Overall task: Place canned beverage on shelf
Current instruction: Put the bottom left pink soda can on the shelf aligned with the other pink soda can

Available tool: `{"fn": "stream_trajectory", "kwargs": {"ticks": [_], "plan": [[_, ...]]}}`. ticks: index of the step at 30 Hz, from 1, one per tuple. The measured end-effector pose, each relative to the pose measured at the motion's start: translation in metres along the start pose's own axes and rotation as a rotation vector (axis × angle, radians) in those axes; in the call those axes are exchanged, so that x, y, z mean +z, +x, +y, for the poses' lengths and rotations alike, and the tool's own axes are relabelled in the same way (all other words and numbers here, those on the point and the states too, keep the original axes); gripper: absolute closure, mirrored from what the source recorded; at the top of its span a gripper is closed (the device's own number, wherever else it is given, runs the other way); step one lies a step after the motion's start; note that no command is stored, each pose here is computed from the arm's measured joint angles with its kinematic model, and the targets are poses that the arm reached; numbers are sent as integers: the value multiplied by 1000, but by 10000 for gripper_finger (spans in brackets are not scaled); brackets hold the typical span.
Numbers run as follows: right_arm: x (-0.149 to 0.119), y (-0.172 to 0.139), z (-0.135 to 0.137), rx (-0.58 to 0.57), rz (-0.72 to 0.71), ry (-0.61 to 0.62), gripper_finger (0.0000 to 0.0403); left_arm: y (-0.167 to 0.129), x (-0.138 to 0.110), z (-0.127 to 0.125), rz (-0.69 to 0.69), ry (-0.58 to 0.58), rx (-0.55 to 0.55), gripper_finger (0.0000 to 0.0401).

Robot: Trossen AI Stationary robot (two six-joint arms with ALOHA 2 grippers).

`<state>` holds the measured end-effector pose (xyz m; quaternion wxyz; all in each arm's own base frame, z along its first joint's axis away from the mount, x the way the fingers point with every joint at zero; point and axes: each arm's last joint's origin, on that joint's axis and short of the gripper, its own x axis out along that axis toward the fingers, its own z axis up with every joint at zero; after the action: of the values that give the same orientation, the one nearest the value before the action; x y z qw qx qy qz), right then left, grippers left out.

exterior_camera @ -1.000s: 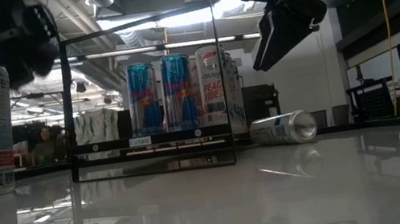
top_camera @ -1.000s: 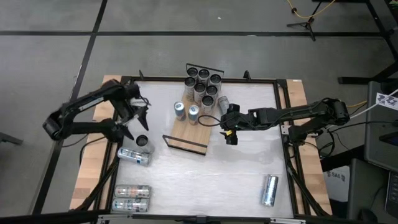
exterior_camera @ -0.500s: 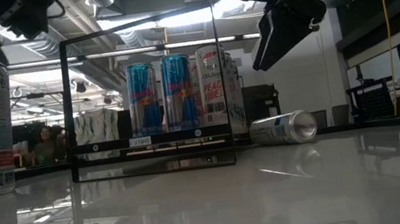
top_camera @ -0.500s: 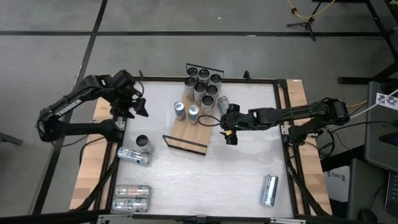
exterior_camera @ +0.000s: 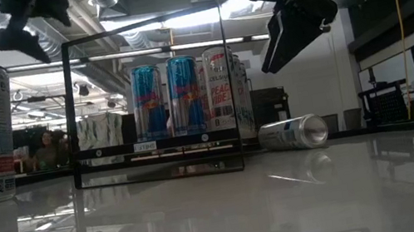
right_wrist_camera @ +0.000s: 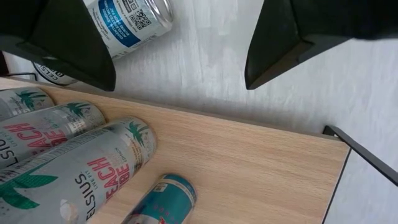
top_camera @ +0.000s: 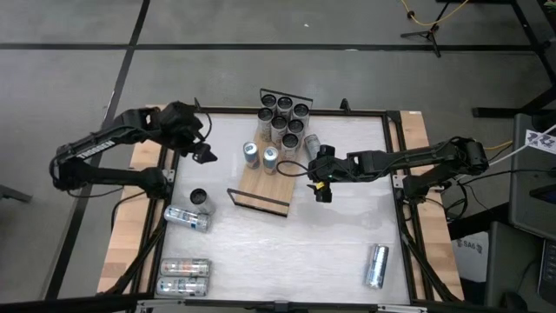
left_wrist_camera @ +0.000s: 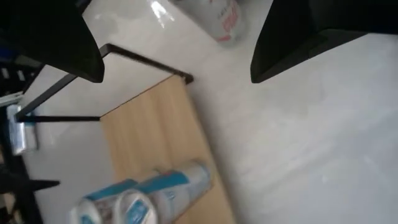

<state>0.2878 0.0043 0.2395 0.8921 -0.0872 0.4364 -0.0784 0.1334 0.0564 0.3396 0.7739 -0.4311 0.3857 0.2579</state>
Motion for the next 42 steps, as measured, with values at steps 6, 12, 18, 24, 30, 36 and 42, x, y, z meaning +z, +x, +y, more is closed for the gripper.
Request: {"fn": "stream_trajectory", "kwargs": {"ticks": [6, 12, 18, 24, 30, 36, 42], "plan": [[0, 0, 0, 0, 0, 0, 51, 4, 6, -11, -56, 18, -64, 3], [0, 0, 0, 0, -1, 0, 51, 5, -2, -24, -31, 192, -138, 3], [0, 0, 0, 0, -3, 1, 51, 6, -14, -35, 16, 265, -181, 3], [0, 0, 0, 0, -4, 1, 51, 11, -24, -48, 74, 213, -223, 3], [0, 0, 0, 0, -4, 1, 52, 14, -32, -65, 70, 234, -291, 3], [0, 0, 0, 0, -4, 1, 52, 18, -40, -74, 108, 239, -309, 3], [2, 0, 0, -1, -16, 4, 52, 25, -47, -86, 162, 278, -350, 3]]}}
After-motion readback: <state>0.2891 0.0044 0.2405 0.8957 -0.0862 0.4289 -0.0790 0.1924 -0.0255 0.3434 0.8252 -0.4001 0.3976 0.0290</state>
